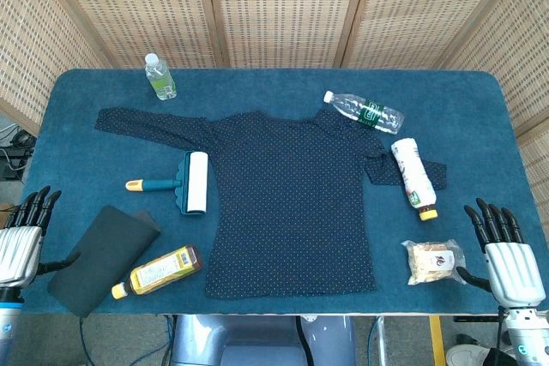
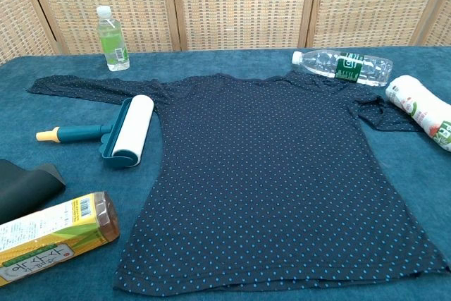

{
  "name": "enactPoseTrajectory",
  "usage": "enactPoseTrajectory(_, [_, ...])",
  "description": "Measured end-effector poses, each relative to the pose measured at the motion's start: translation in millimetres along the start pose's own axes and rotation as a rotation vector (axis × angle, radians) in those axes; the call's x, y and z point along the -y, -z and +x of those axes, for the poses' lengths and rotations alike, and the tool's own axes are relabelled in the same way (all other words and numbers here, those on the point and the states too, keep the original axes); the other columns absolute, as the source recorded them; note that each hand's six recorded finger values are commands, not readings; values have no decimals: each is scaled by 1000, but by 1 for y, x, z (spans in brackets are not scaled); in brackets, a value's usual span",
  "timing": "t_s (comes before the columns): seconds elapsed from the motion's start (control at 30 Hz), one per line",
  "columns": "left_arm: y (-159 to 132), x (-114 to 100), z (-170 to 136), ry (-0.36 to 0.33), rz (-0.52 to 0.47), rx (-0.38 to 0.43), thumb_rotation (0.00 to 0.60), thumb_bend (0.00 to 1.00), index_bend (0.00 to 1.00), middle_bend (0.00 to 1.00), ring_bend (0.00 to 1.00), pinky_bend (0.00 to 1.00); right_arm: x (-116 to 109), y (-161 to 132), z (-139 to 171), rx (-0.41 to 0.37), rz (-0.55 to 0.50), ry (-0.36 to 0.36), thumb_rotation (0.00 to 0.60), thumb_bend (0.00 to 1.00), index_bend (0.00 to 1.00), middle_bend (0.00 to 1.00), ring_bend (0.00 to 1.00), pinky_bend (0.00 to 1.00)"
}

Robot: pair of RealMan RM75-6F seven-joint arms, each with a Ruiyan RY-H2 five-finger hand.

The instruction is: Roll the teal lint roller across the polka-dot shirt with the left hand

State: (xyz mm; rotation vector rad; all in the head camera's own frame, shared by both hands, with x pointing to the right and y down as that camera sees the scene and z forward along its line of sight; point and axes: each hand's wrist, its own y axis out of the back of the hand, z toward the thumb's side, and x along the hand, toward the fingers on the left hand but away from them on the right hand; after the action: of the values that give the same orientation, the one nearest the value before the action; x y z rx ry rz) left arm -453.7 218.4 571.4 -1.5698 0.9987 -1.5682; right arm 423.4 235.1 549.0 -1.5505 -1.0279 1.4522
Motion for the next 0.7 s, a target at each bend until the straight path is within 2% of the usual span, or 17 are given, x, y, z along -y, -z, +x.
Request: enactPoseTrajectory(0.7, [0, 2, 2, 4, 2, 3, 600, 20, 0, 0, 0, 108, -2, 0, 0, 2, -10, 14, 600, 84, 0, 0, 0, 0])
